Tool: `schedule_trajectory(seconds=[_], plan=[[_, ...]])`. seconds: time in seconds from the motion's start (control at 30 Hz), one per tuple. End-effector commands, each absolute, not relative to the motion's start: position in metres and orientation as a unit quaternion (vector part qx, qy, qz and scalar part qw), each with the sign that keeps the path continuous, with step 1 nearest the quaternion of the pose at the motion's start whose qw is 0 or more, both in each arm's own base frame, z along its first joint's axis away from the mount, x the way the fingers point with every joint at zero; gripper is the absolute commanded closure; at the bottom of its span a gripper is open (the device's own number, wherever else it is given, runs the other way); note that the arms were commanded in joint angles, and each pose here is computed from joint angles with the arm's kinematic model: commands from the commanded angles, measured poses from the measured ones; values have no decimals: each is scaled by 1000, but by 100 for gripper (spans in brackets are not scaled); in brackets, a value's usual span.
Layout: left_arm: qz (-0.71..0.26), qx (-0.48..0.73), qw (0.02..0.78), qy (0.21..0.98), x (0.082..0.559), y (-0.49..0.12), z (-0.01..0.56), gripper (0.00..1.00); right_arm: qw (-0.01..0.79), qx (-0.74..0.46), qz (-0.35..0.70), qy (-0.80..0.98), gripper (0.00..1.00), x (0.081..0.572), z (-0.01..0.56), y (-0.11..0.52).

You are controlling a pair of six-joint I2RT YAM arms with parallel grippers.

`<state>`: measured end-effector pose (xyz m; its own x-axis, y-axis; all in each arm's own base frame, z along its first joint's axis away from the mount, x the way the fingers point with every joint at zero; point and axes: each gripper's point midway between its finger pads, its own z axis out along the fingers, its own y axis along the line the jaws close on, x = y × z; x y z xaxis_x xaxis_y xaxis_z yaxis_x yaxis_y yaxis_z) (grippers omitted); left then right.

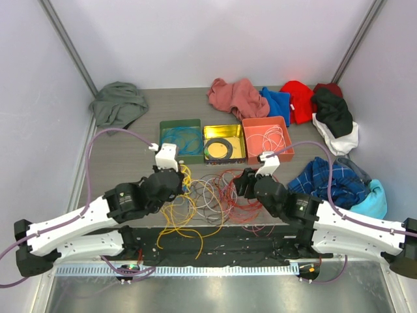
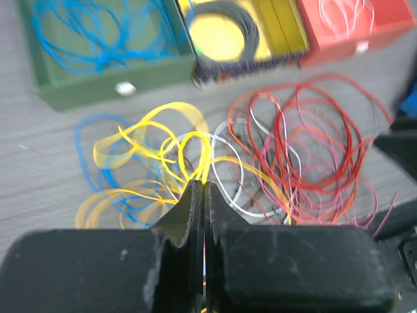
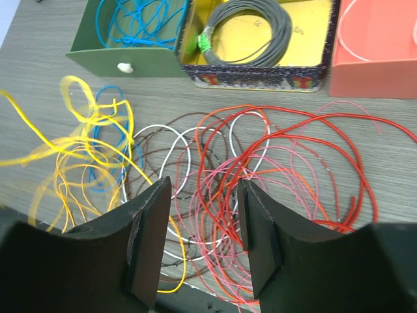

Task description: Untangle the cables

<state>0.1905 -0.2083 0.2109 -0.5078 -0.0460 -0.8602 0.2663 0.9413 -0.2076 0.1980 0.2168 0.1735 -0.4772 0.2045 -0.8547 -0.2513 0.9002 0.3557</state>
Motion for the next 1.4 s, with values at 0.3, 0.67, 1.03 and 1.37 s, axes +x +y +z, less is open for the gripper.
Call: schedule_trajectory(seconds=[0.3,0.67,1.03,1.37], plan=[[-18,22,477,879,190,-137,184,100,512,-27,265,816,47,199,187,242],[-55,-33,394,917,166,-143,124,100,490,-43,171,854,48,221,140,251],[-84,-72,353,929,164,-164,88,100,461,-137,215,850,51,238,144,331],[-137,-99,322,932,151,-173,65,100,413,-157,176,880,53,252,82,351]])
